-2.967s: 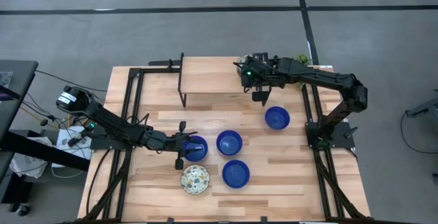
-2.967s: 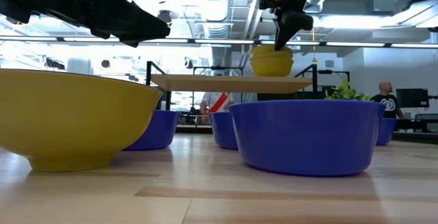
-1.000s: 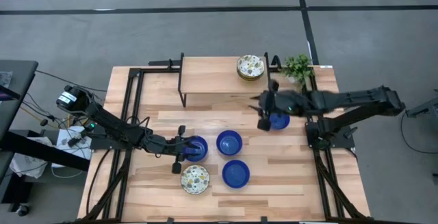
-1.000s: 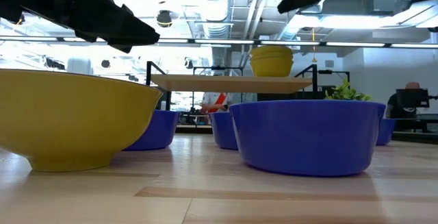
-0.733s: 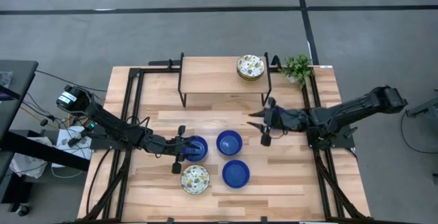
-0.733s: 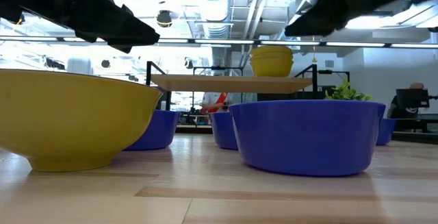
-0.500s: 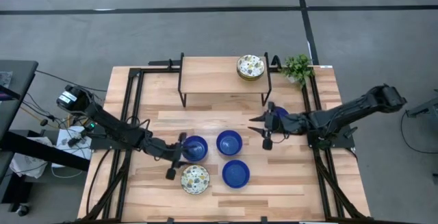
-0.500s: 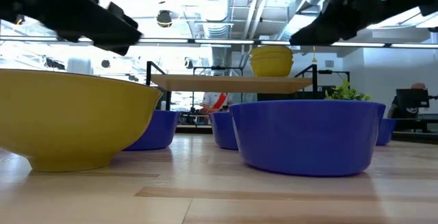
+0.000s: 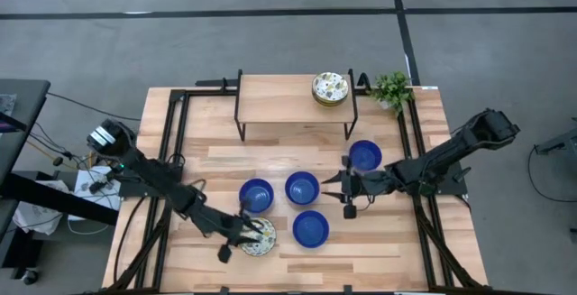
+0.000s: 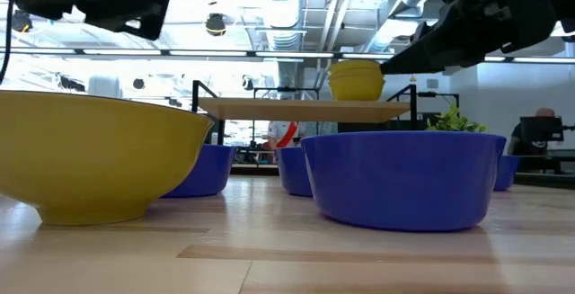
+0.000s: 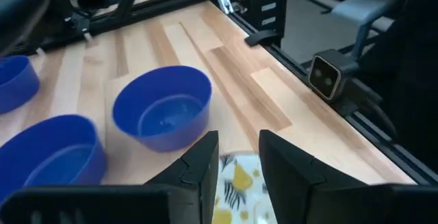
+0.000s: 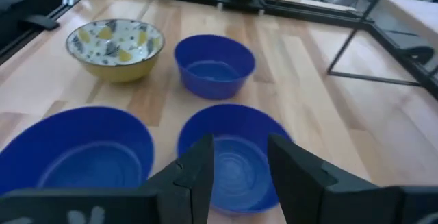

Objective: Pick & Place Mini bowls
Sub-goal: Stack the yellow patterned bowl on top of the yellow patterned bowl on the shelf

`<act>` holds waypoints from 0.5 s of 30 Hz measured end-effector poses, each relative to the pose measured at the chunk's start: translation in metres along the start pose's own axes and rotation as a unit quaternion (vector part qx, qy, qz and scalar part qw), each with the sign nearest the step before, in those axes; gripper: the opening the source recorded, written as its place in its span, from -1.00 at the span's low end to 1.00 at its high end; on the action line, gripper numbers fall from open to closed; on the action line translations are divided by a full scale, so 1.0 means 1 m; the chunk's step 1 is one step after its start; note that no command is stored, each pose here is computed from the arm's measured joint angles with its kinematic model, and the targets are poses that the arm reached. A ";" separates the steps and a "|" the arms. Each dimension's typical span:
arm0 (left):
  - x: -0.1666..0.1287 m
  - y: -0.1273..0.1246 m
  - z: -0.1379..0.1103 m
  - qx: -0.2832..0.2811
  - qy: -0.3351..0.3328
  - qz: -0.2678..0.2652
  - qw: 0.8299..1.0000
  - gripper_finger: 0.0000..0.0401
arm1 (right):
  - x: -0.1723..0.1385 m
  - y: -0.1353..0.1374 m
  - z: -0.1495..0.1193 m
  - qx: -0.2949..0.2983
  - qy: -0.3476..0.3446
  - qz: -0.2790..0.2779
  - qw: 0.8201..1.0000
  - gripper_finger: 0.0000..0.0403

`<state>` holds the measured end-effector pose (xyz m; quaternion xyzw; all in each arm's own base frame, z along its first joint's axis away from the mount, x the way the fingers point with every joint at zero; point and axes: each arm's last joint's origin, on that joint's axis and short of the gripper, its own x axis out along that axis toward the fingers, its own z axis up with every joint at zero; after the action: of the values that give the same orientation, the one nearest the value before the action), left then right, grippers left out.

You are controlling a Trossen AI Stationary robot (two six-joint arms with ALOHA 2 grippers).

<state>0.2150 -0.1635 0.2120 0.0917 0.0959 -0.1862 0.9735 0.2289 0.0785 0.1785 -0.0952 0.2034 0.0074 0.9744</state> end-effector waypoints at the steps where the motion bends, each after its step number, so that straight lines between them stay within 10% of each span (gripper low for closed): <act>1: 0.008 -0.002 0.001 0.001 0.004 0.001 1.000 -0.47 | 0.001 0.002 -0.001 -0.001 -0.002 0.002 1.000 -0.37; 15: 0.052 -0.039 0.014 -0.005 0.081 0.060 0.995 -0.47 | -0.006 0.023 0.000 -0.017 -0.015 0.043 0.999 -0.37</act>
<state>0.2501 -0.2200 0.2088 0.1070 0.1696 -0.1194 0.9724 0.2228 0.1015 0.1769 -0.1024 0.1929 0.0542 0.9744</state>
